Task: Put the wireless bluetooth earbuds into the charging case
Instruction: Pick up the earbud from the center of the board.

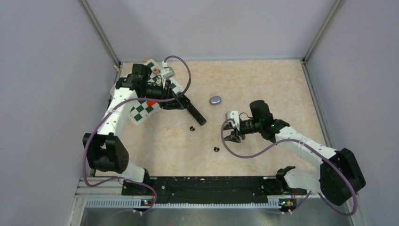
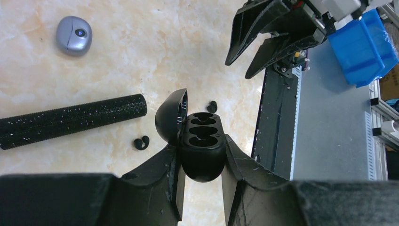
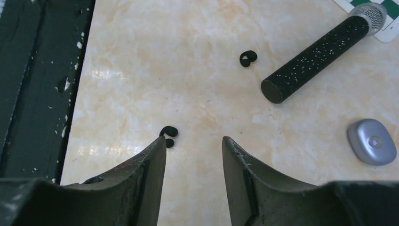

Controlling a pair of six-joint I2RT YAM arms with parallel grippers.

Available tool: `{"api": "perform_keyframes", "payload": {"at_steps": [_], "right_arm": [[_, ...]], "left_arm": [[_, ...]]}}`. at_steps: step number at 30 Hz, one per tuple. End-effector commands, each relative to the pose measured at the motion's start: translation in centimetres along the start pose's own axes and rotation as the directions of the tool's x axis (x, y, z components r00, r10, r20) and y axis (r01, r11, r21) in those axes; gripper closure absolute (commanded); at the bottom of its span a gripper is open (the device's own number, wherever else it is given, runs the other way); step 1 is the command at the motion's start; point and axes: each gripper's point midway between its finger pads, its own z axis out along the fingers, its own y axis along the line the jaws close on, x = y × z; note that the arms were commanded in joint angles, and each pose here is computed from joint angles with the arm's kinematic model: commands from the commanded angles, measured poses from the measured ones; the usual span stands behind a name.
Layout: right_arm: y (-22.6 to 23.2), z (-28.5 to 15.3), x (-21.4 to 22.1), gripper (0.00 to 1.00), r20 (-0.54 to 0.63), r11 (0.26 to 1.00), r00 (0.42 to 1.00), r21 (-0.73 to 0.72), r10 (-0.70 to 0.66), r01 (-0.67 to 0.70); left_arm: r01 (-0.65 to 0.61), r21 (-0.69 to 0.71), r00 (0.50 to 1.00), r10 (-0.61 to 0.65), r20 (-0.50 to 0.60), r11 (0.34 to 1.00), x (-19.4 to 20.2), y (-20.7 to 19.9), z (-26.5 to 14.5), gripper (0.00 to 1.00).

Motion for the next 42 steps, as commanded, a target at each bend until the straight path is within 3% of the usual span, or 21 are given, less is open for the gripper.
{"api": "perform_keyframes", "payload": {"at_steps": [1, 3, 6, 21, 42], "right_arm": [[0.4, 1.6, 2.0, 0.56, -0.057, 0.986, 0.985, -0.034, -0.162, 0.160], [0.9, 2.2, 2.8, 0.64, -0.076, 0.985, 0.983, -0.055, -0.166, 0.162], [1.8, 3.0, 3.6, 0.68, -0.104, 0.982, 0.980, -0.104, -0.168, 0.157], [4.2, 6.2, 7.3, 0.68, -0.294, 0.947, 0.908, -0.211, -0.299, 0.243], [4.1, 7.6, 7.1, 0.67, -0.313, 0.944, 0.894, -0.182, -0.320, 0.274]], "left_arm": [[-0.080, 0.014, 0.995, 0.079, 0.055, 0.997, -1.1, -1.0, -0.3, 1.00], [-0.080, 0.014, 0.995, 0.079, 0.056, 0.997, -1.0, -1.0, -0.3, 1.00], [-0.081, 0.010, 0.995, 0.080, 0.058, 0.997, -0.8, -0.9, -0.2, 1.00], [-0.083, 0.013, 0.995, 0.082, 0.063, 0.996, -0.4, -0.7, 0.0, 1.00], [-0.068, 0.025, 0.996, 0.066, 0.062, 0.997, 0.1, -0.4, 0.3, 1.00]]}}
